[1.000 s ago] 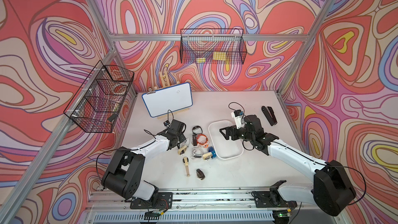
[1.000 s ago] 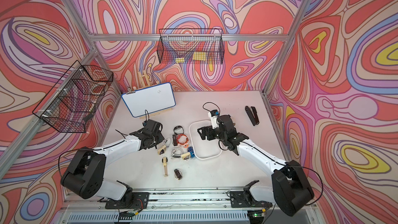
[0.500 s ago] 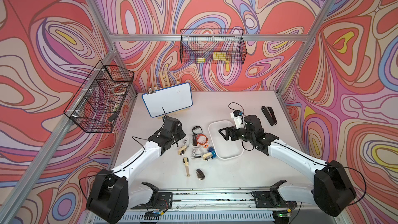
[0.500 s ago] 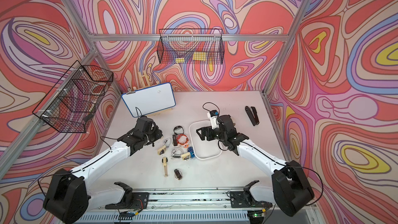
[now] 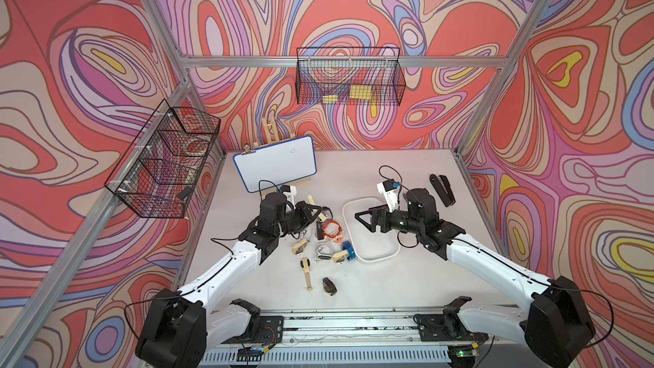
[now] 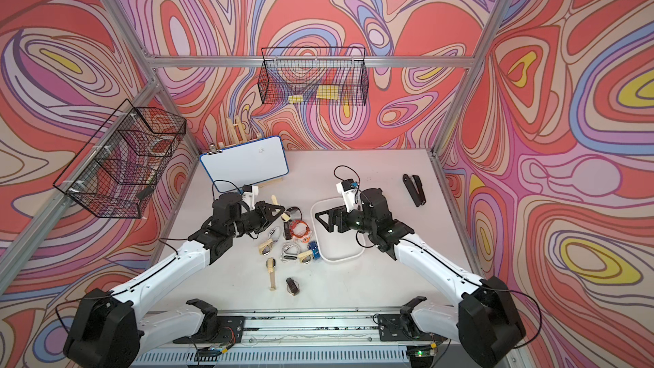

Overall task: Put the watch into the storage box
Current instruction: Pick up the watch at the center of the board.

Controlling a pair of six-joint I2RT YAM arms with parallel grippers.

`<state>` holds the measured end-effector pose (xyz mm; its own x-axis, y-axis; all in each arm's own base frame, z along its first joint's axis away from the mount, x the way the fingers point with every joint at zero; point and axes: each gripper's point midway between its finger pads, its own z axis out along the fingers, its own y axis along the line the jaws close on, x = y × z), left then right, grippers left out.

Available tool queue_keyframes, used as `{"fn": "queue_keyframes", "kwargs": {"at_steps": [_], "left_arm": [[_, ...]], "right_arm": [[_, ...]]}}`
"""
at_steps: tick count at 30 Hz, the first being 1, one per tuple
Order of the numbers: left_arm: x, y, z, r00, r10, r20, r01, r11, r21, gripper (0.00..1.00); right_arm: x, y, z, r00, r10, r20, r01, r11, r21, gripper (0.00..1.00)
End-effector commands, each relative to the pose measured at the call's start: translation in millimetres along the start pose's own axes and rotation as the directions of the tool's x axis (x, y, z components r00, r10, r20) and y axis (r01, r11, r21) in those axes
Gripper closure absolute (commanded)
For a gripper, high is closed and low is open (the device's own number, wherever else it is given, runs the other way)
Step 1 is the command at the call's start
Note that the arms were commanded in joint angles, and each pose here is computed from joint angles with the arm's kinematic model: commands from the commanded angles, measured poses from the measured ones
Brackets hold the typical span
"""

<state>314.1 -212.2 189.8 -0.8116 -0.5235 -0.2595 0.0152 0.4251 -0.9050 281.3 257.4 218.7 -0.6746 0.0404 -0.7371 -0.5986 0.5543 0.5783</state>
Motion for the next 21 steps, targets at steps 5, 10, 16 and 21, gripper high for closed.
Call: {"fn": "queue_keyframes", "kwargs": {"at_steps": [5,10,16,21], "left_arm": [[3,-60,-7,0.997,0.071,-0.027,-0.060,0.953,0.296,0.91],[12,-62,-14,0.992,0.122,-0.031,-0.105,0.938,0.331,0.91],[21,-68,-19,0.982,0.190,-0.026,-0.167,0.917,0.363,0.91],[30,-55,-19,0.978,0.206,-0.032,-0.183,0.921,0.343,0.91]], "right_arm": [[2,23,11,0.985,0.153,-0.074,-0.163,0.975,-0.151,0.20],[-4,18,23,0.973,0.204,-0.107,-0.217,0.968,-0.127,0.29],[-14,21,29,0.968,0.225,-0.111,-0.239,0.962,-0.135,0.31],[-14,18,38,0.956,0.257,-0.143,-0.275,0.953,-0.125,0.36]]}}
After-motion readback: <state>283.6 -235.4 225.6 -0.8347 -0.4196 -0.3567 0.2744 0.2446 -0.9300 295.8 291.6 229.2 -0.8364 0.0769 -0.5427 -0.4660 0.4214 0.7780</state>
